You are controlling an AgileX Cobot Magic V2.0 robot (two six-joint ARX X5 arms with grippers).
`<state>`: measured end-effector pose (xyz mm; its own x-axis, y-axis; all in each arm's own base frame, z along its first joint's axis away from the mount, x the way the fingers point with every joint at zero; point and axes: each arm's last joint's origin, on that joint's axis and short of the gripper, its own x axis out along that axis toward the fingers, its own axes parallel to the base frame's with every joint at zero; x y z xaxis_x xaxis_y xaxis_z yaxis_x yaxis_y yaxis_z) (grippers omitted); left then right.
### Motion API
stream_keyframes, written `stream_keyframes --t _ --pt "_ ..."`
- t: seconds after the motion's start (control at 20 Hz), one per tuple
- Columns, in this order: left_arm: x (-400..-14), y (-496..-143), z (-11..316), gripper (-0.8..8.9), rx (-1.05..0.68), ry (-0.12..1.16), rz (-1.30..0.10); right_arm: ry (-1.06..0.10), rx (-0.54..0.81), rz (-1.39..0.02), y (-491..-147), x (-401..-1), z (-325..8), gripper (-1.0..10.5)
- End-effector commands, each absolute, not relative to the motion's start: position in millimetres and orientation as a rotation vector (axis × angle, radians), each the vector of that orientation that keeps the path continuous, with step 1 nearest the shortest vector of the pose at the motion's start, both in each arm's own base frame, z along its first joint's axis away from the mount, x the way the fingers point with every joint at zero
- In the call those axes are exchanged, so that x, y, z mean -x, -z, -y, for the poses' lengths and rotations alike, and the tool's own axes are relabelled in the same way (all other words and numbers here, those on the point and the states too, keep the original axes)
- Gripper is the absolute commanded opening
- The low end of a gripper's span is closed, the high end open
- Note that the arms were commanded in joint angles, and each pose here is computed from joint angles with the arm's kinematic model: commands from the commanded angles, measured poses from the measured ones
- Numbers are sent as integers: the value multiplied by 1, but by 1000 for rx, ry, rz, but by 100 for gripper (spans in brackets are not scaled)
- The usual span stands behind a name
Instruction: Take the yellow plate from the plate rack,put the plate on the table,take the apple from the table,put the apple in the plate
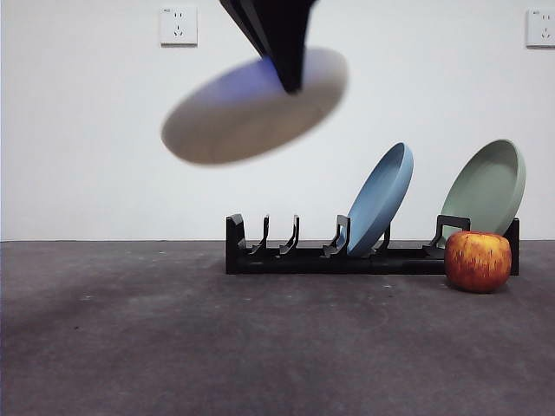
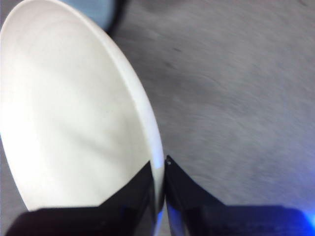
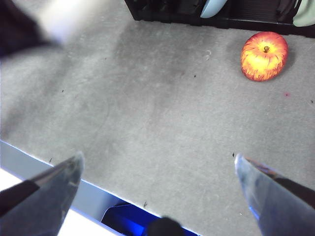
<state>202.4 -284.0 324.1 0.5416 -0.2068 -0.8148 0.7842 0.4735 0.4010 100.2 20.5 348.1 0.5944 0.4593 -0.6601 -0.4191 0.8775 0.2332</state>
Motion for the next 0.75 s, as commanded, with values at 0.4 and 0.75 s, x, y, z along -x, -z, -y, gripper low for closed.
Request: stream_keyframes --t 0.4,0.75 --pt "-180 -206 292 -6 -1027 683 -776 -513 -60 -777 -349 -100 -21 626" --pt "-178 -154 315 -6 -1149 693 -787 -513 -60 -777 -349 -100 -21 626"
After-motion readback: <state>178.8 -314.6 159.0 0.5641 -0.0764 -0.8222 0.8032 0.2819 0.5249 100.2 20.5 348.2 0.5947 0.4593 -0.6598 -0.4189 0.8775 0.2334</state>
